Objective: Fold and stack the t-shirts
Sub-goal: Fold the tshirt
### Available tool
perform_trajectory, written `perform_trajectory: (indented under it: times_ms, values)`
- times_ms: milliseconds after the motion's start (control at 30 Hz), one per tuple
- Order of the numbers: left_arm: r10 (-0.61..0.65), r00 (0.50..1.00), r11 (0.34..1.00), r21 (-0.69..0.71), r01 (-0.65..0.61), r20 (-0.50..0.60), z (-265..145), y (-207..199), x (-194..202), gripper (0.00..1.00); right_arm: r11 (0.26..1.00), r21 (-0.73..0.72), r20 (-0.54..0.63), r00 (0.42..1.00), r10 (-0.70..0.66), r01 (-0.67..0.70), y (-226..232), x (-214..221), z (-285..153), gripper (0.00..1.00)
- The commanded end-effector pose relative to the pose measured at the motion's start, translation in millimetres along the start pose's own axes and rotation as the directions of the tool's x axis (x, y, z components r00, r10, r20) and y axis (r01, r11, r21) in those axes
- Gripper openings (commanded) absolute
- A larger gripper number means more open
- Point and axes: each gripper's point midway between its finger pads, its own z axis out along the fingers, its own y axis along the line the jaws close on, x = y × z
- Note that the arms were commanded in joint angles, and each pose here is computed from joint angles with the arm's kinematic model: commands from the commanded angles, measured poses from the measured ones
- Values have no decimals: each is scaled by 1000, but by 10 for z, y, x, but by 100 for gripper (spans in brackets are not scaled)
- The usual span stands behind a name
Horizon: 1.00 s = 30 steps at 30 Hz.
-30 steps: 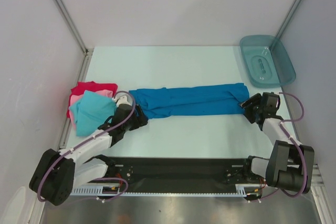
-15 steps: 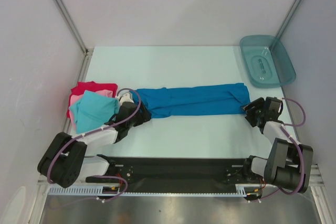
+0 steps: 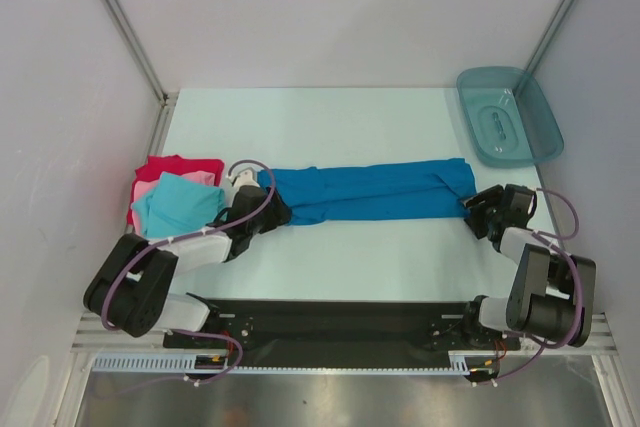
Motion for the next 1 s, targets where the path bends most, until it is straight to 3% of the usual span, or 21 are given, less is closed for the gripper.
perform_trajectory:
  times_ms: [0,233,367,500,533,600,633,667,767,967]
  values:
    - [-7,1000,1000,-25,6,-8,23,14,-25,73,1000,-21,34,999,23,-22,76,-112,63,64]
    - [13,1000,999,-40,-13,17,-42,4,-143,73,996,36,34,996,78,-79,-55,-115,176,65]
    - [18,1000,999,-42,-17,24,-51,-4,-178,68,994,39,36,994,102,-103,-18,-167,260,64]
    - [21,999,999,-39,-20,27,-40,-21,-200,53,993,23,27,993,114,-114,48,-169,309,62]
    - [23,999,999,-37,-22,29,-40,-30,-211,42,993,24,25,993,111,-112,43,-160,312,61]
    - [30,999,999,-41,-29,28,-25,-25,-218,29,994,25,26,994,103,-104,34,-145,305,53]
    - [34,999,999,-42,-33,27,-20,-23,-216,18,994,30,26,994,105,-106,8,-133,299,47]
    - [36,999,998,-43,-34,25,-16,-24,-218,13,994,35,22,994,106,-107,-8,-119,292,29]
    - [39,999,998,-46,-38,27,1,-46,-248,3,994,39,19,995,102,-103,-12,-113,261,0]
    - [57,997,996,-78,-53,50,3,-78,-399,0,996,41,40,996,75,-77,29,-157,135,0]
